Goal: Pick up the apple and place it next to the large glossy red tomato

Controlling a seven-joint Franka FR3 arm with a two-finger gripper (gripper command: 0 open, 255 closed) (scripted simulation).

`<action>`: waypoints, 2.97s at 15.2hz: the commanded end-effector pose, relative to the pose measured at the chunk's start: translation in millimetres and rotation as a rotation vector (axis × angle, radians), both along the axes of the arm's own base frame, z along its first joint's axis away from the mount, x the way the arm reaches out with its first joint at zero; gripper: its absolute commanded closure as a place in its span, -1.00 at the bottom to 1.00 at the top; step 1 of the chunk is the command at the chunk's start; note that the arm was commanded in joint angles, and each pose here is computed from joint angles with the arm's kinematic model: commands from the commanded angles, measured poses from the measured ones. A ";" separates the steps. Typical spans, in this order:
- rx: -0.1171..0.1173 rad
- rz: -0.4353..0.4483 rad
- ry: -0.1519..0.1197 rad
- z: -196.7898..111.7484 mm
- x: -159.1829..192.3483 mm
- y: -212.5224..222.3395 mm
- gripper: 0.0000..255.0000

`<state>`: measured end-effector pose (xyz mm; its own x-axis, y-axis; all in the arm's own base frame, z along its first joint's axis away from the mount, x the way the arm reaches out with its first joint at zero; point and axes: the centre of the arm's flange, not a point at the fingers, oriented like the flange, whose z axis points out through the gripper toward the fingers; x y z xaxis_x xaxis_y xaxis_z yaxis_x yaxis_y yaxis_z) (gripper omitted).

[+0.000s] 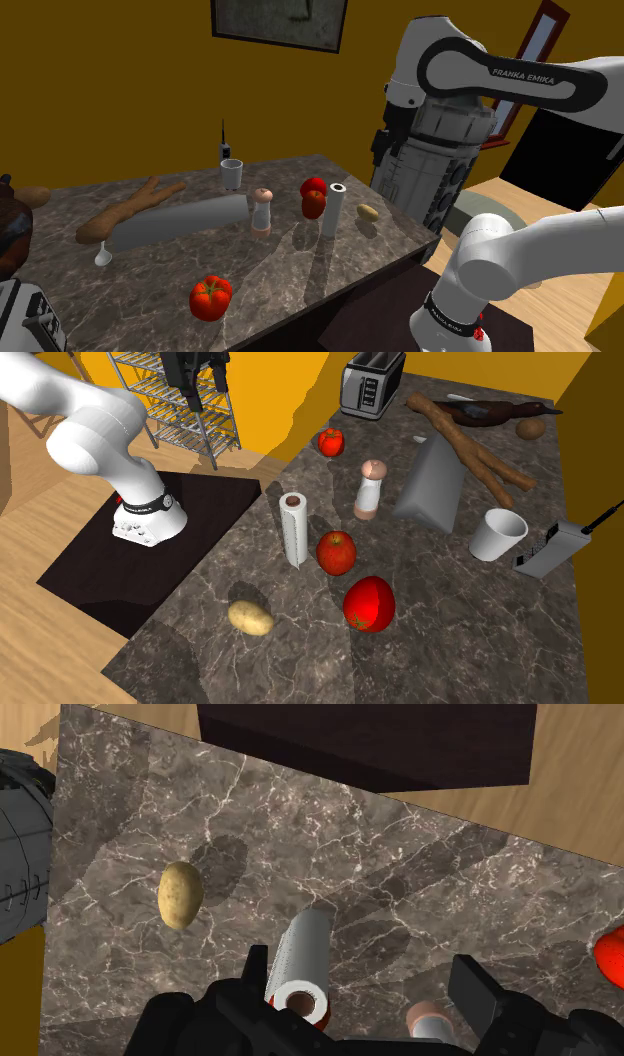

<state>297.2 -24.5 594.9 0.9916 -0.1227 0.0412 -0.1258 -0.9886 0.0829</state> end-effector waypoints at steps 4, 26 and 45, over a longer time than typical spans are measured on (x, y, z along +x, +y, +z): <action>0.007 -0.022 -0.008 -25.8 28.1 -8.3 -1.00; 0.054 -0.180 -0.071 -209.3 234.5 -82.3 -1.00; 0.055 -0.183 -0.072 -252.8 242.4 -85.8 1.00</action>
